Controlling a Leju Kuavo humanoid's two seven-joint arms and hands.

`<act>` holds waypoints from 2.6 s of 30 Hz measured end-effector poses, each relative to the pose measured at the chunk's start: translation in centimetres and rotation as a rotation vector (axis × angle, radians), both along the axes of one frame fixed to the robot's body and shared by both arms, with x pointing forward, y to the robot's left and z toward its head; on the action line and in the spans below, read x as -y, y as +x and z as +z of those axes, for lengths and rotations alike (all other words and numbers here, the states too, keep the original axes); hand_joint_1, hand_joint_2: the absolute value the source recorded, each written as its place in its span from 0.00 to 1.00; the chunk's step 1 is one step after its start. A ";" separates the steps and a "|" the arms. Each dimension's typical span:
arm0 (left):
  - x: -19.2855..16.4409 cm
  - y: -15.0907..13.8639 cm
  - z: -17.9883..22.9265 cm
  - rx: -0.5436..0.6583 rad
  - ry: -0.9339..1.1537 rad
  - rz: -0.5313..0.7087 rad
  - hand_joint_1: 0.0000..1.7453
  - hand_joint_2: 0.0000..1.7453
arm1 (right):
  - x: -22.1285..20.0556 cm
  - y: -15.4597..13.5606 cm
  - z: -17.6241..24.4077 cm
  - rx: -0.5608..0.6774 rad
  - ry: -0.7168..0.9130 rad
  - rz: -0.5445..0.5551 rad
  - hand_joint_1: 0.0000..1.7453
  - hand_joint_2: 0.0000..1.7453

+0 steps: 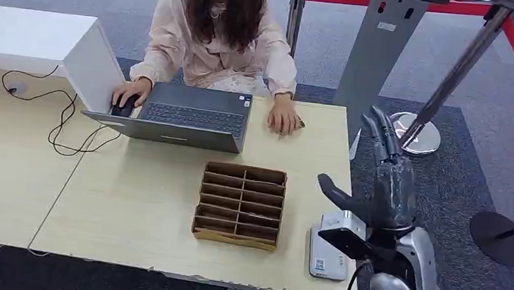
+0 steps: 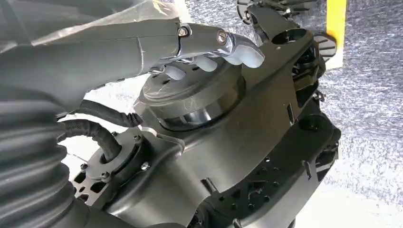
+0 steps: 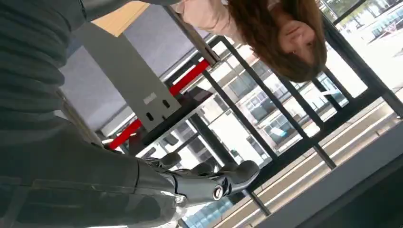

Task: Pass the card to the sensor for recognition and then transmit it.

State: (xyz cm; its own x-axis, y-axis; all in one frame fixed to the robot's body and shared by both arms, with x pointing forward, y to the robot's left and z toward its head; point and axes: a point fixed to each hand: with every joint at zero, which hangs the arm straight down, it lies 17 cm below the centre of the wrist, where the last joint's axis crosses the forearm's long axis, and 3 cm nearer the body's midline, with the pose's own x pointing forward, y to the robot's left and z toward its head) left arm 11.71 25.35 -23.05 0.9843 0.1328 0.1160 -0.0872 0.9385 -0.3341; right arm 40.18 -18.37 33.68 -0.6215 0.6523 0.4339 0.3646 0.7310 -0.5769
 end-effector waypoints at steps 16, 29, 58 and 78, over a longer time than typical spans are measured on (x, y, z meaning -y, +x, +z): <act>-0.5 -0.4 -0.2 -0.029 0.011 0.002 0.00 1.00 | -4.8 0.1 -1.5 -0.040 -0.090 0.108 0.12 1.00; -2.0 -0.7 -0.3 -0.050 0.043 0.001 0.00 1.00 | -6.6 -0.2 -3.3 -0.071 -0.123 0.150 0.16 1.00; -2.6 -0.9 -0.2 -0.060 0.053 -0.009 0.00 1.00 | -9.8 1.2 -5.4 -0.110 -0.253 0.170 0.32 1.00; -2.4 -0.9 -0.1 -0.061 0.048 -0.013 0.00 1.00 | -11.5 1.9 -6.2 -0.126 -0.318 0.180 0.44 1.00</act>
State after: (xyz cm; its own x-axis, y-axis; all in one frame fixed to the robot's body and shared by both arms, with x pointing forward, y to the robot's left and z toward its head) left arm 10.82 27.79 -23.20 0.9914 0.1156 0.0620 -0.0936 0.9545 -0.2831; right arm 42.12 -6.88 27.50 -0.6932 0.6519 0.3074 0.1586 0.5540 -0.8173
